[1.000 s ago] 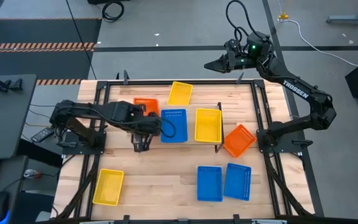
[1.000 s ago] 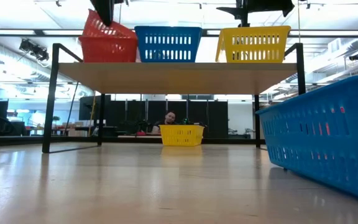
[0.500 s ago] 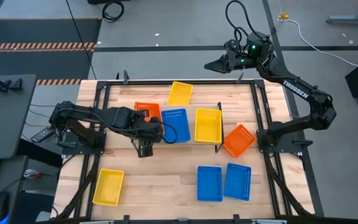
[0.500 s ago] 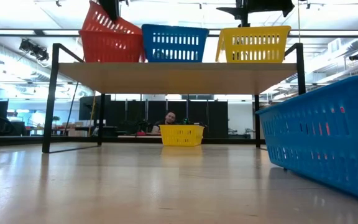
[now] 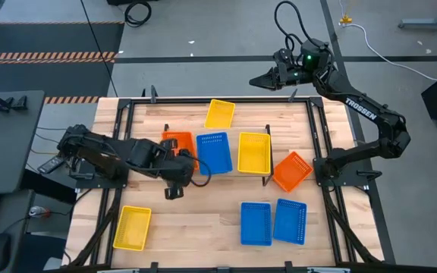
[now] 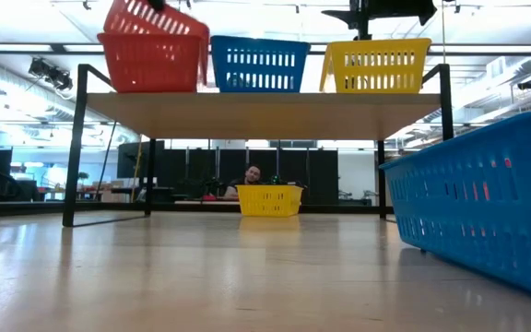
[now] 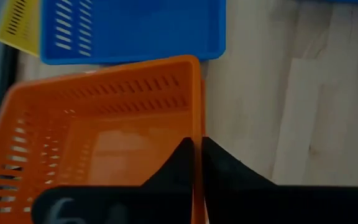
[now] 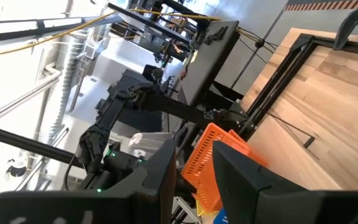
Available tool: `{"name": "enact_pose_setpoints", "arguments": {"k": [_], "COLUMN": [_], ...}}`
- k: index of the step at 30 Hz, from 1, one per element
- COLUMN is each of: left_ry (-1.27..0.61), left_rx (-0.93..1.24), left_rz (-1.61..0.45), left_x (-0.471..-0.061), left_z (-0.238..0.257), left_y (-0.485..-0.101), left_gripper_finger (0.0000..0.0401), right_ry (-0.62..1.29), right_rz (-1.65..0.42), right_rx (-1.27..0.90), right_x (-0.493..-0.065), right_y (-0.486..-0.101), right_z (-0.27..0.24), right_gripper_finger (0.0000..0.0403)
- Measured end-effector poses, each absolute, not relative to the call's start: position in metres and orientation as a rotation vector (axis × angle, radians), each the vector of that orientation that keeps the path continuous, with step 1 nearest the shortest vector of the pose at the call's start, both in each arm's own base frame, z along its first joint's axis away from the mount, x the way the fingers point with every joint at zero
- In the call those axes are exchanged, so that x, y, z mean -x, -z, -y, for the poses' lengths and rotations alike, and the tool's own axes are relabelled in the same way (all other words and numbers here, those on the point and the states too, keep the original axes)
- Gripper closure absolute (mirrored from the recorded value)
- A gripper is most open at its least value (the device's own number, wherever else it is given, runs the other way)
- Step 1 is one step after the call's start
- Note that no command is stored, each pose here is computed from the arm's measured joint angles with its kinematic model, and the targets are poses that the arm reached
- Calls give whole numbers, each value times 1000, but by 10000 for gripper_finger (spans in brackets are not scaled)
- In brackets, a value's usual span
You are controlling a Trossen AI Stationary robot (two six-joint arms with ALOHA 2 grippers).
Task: Stack baskets on shelf by color
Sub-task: Stack the top orange bin on top of the orange bin on the shelf
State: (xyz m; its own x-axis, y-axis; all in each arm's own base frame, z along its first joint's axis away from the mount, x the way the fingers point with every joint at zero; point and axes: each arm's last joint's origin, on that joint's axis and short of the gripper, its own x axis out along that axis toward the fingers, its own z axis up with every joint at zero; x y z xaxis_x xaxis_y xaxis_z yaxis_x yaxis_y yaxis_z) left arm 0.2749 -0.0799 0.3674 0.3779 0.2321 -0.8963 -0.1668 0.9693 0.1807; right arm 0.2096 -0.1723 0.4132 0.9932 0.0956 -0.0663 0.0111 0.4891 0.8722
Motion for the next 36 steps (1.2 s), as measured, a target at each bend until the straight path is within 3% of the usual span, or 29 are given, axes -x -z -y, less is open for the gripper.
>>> {"name": "enact_pose_setpoints", "arguments": {"k": [13, 18, 23, 28, 36], "left_ry": [-350, -374, -439, -440, -403], "left_rx": [-97, -113, -67, -45, -24], "left_rz": [-962, -1024, -1099, -1119, -1148], "left_x": [-260, -266, -264, -263, -261], "left_z": [92, 95, 95, 95, 96], "left_y": [-386, -361, -331, -326, -327], "left_gripper_finger": [389, 389, 342, 295, 275], "right_ry": [-51, -51, -50, -50, -50], "right_rz": [-112, -112, -112, -112, -112], "right_rx": [-1074, -1077, -1092, -1095, -1093], "right_x": [-210, -210, -210, -210, -210], "right_y": [-413, -413, -413, -413, -413], "right_z": [172, 172, 172, 172, 172], "right_gripper_finger": [290, 290, 290, 290, 290]}}
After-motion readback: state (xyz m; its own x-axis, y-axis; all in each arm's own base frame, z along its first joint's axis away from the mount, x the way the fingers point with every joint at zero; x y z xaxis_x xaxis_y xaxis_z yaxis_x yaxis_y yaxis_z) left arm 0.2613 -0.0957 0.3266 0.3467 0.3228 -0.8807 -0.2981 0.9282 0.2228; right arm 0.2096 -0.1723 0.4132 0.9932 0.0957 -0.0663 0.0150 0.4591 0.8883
